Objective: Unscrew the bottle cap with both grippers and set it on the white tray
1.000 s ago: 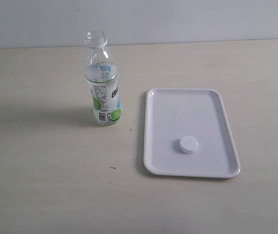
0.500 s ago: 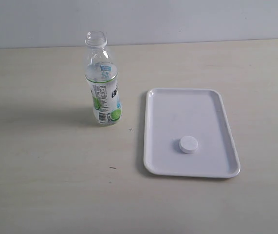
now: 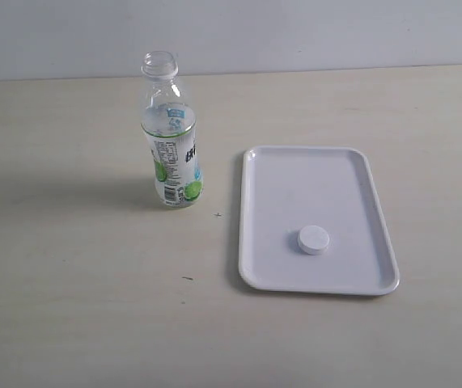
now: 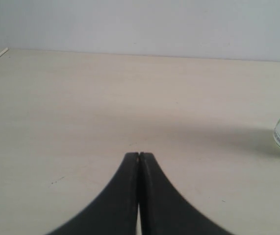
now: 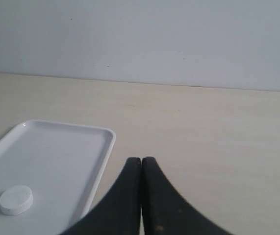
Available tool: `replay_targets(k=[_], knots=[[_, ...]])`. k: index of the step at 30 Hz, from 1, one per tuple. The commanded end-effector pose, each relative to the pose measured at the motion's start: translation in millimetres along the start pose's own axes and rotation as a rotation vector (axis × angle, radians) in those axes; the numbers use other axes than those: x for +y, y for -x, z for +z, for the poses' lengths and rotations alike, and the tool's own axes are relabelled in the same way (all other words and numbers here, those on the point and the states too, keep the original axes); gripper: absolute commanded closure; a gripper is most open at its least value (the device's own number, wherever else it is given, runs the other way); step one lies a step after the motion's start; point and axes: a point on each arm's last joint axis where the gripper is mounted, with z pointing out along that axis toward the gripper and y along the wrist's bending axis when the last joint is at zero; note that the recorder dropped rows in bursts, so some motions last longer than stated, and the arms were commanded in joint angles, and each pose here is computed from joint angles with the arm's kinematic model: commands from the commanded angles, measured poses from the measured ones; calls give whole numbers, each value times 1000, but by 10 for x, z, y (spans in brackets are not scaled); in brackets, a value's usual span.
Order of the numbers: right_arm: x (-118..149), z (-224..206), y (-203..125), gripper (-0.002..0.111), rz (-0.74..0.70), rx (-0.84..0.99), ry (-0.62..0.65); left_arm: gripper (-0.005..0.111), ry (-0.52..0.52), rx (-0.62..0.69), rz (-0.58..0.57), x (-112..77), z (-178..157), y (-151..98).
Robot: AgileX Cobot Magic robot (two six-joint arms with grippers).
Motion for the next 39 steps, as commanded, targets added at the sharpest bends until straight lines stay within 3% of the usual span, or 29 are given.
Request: replay_targets(k=[1, 8, 39], knots=[[-4, 0, -13, 108, -4, -1, -8, 107, -24, -12, -4, -15, -5, 8], [-3, 0, -13, 108, -1, -1, -7, 107, -67, -10, 9, -39, -6, 8], [-3, 0, -13, 108, -1, -1, -7, 107, -67, -9, 9, -39, -5, 7]])
